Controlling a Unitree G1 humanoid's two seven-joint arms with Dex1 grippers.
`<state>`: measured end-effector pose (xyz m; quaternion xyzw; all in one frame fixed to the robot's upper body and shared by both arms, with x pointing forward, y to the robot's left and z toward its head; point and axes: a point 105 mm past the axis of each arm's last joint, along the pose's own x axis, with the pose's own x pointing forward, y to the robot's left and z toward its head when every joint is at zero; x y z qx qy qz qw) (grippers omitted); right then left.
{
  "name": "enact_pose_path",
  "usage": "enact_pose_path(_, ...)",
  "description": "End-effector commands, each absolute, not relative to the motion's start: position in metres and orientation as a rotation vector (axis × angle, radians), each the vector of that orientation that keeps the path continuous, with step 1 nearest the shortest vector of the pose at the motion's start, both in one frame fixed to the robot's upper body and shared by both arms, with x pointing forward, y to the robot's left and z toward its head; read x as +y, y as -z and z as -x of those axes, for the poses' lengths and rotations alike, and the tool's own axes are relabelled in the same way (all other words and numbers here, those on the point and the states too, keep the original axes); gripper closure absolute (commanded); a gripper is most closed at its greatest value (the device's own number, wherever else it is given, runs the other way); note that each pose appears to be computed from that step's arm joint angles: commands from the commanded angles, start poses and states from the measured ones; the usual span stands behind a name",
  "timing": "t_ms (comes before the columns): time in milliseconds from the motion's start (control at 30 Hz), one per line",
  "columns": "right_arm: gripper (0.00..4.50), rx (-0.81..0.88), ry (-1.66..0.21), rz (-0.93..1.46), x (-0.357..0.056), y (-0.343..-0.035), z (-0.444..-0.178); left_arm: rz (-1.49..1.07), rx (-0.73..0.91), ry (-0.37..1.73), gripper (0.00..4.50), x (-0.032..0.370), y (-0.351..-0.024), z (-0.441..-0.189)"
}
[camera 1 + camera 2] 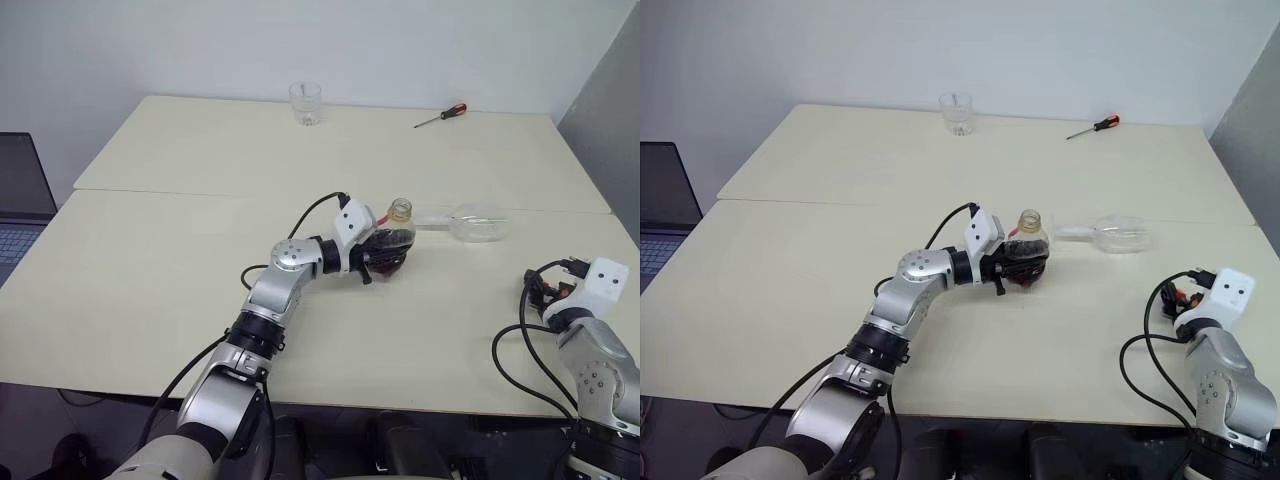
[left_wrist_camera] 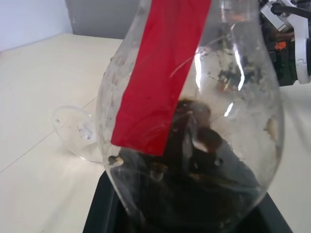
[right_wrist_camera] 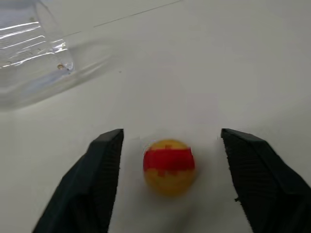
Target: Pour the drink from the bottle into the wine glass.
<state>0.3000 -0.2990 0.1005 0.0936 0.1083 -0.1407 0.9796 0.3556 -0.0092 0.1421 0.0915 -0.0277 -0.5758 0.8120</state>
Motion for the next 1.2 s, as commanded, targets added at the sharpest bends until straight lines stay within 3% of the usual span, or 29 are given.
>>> enact_pose_path(33, 0.0, 0.14, 0.257, -0.114, -0.299, -0.136, -0.296, -0.206, -0.143, 1.256, 3.31, -0.015, -0.163, -0.351)
enact_pose_path(233, 0.0, 0.227, 0.114, 0.056, -0.281, -0.144, -0.282, -0.213, -0.128, 1.243, 3.31, -0.011, -0.159, -0.354)
enact_pose_path(333, 0.0, 0.186, 0.017, 0.097, -0.265, -0.163, -0.282, -0.201, -0.118, 1.2, 3.31, -0.003, -0.159, -0.359)
enact_pose_path(500, 0.0, 0.019, -0.597, 0.103, -0.149, -0.218, -0.265, -0.198, -0.143, 0.968, 3.31, 0.031, -0.161, -0.387)
enact_pose_path(633, 0.0, 0.045, -0.882, 0.161, -0.09, -0.22, -0.246, -0.158, -0.151, 0.717, 3.31, 0.067, -0.163, -0.418)
enact_pose_path(900, 0.0, 0.045, -0.875, 0.194, -0.064, -0.221, -0.279, -0.133, -0.123, 0.311, 3.31, 0.157, -0.164, -0.453)
enact_pose_path(1067, 0.0, 0.033, -0.813, 0.186, -0.057, -0.221, -0.308, -0.162, -0.125, 0.156, 3.31, 0.208, -0.167, -0.452)
enact_pose_path(1200, 0.0, 0.036, -0.817, 0.182, -0.052, -0.217, -0.316, -0.181, -0.129, 0.099, 3.31, 0.23, -0.164, -0.444)
